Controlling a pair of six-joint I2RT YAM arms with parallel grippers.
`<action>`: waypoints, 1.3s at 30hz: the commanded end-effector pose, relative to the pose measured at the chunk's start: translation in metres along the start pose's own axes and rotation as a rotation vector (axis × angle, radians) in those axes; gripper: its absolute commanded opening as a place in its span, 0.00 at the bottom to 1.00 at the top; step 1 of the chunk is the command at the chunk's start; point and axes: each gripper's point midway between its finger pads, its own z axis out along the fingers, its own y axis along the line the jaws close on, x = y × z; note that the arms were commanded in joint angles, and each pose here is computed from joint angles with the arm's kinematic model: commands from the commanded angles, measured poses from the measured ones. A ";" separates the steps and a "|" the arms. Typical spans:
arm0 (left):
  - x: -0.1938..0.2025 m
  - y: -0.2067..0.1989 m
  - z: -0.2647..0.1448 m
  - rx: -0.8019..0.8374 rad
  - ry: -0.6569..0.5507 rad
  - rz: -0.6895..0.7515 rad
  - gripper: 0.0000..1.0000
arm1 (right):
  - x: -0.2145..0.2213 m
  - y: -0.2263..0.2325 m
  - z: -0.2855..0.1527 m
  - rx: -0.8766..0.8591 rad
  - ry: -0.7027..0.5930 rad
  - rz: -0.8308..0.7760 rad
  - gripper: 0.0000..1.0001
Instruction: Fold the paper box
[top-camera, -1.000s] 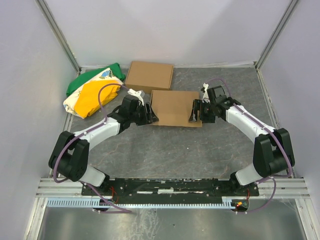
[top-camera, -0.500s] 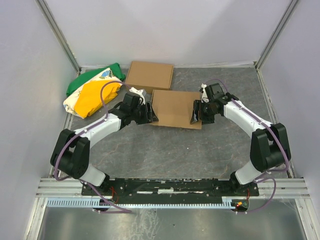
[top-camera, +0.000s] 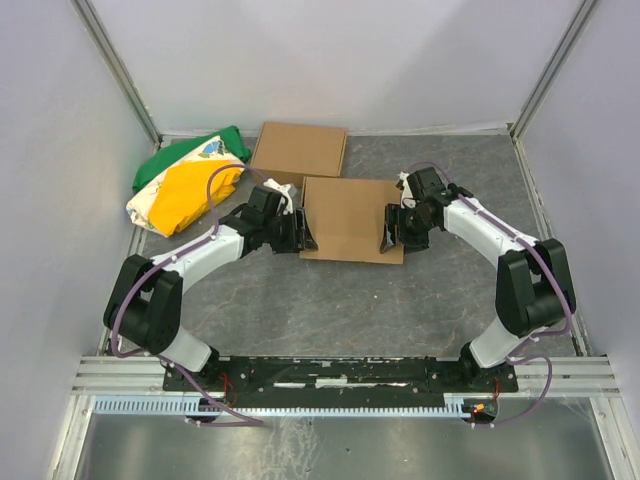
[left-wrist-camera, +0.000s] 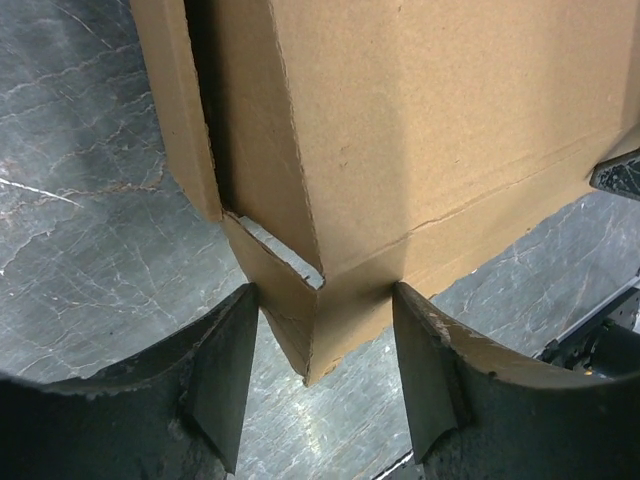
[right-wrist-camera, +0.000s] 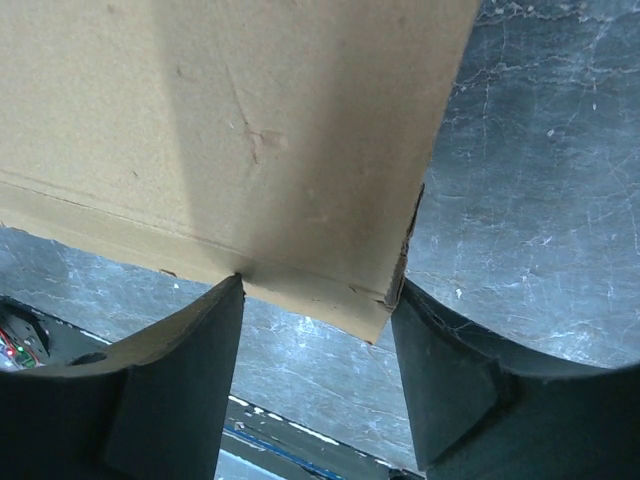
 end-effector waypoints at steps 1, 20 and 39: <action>0.004 -0.003 -0.002 0.009 0.037 0.039 0.64 | -0.018 0.013 -0.014 -0.030 -0.081 -0.032 0.74; -0.109 0.007 -0.080 -0.181 -0.329 0.092 0.82 | -0.095 0.040 -0.067 -0.097 -0.442 -0.072 0.73; -0.092 0.009 0.035 -0.042 0.038 0.060 0.69 | -0.117 0.031 0.009 -0.084 -0.251 0.006 0.43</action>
